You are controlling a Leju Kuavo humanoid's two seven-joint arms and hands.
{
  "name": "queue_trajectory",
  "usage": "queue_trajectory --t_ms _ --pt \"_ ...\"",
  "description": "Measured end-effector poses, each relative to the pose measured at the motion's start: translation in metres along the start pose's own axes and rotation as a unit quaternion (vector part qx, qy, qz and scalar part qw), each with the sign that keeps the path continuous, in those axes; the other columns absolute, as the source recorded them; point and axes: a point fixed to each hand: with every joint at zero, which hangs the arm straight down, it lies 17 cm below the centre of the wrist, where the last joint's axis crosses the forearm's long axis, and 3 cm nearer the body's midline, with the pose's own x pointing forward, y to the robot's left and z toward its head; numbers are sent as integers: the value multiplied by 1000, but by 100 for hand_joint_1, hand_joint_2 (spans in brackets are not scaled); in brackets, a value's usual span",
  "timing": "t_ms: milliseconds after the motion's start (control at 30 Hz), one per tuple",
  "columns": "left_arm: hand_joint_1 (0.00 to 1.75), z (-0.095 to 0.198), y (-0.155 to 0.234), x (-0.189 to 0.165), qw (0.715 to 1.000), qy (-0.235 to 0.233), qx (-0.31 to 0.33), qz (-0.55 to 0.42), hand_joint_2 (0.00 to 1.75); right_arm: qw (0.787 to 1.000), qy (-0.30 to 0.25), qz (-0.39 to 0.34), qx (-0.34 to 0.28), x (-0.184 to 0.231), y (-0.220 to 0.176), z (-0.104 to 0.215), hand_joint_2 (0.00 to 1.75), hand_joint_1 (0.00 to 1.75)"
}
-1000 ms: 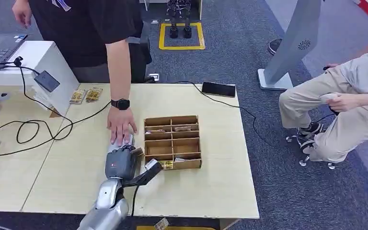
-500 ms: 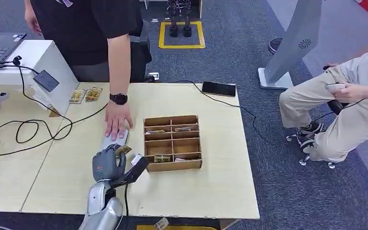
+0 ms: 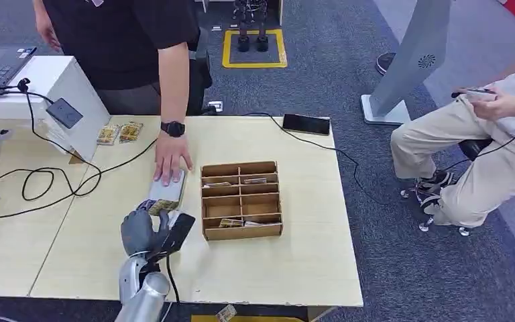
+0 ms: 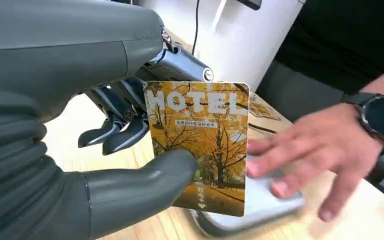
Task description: Pass the card to the sensor for recognition and then transmit it.
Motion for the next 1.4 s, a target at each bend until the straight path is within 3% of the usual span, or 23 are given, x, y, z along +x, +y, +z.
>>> queue_trajectory --t_ms 167,333,433,867,1400 --pt "175 -3 5 0 1000 6 13 24 175 1000 -1 0 -1 1 0 0 175 0" --pt "175 -13 14 -12 983 87 49 154 175 1000 -5 3 -2 3 -2 -2 175 0" --pt "175 -23 13 -2 967 110 51 223 175 1000 -7 6 -3 5 -3 -3 175 0" --pt "175 -76 31 50 953 74 52 288 175 1000 -21 11 -11 12 -8 -6 175 0" --pt "175 -110 40 68 950 68 52 299 175 1000 -23 12 -9 13 -7 -5 175 0"
